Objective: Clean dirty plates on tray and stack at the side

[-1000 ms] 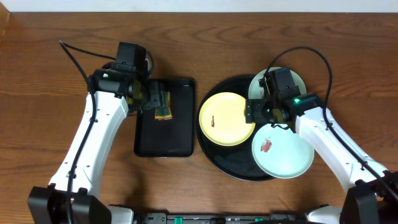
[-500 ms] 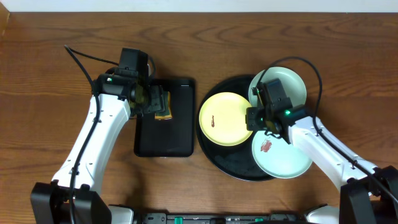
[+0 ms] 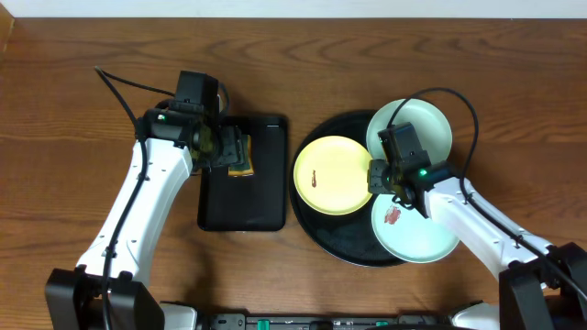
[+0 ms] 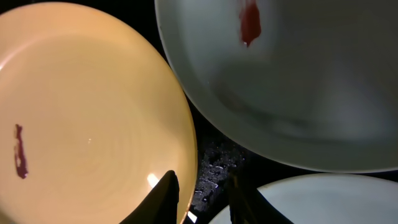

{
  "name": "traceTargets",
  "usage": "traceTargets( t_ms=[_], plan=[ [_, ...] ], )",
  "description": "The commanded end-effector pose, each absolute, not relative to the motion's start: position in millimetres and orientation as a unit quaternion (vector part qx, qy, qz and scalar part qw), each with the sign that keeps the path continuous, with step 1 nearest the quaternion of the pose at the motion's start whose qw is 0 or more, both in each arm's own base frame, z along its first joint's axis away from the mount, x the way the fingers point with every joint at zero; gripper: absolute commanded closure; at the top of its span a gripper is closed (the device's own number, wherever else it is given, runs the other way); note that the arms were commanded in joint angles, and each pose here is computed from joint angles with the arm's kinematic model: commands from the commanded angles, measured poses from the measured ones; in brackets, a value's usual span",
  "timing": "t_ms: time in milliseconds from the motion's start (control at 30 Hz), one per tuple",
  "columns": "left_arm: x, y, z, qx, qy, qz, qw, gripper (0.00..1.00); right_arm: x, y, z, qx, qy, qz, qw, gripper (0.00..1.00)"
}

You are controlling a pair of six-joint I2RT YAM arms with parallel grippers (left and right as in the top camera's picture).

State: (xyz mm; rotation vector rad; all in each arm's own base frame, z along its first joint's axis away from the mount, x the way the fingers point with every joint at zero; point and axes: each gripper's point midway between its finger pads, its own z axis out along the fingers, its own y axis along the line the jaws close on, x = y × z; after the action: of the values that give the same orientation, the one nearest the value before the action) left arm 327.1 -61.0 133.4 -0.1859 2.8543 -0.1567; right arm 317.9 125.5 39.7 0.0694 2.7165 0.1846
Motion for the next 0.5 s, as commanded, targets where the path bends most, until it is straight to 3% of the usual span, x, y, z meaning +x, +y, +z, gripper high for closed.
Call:
traceTargets(
  t_ms=[0, 467],
  plan=[
    [325.4, -59.3, 131.2, -0.062, 0.988, -0.046, 0.134, 0.28, 314.2, 129.5, 35.8, 0.024, 0.975, 0.058, 0.212, 0.74],
    [325.4, -59.3, 131.2, -0.062, 0.988, -0.046, 0.134, 0.28, 312.0, 134.2, 34.8, 0.021, 0.976, 0.055, 0.212, 0.78]
  ],
)
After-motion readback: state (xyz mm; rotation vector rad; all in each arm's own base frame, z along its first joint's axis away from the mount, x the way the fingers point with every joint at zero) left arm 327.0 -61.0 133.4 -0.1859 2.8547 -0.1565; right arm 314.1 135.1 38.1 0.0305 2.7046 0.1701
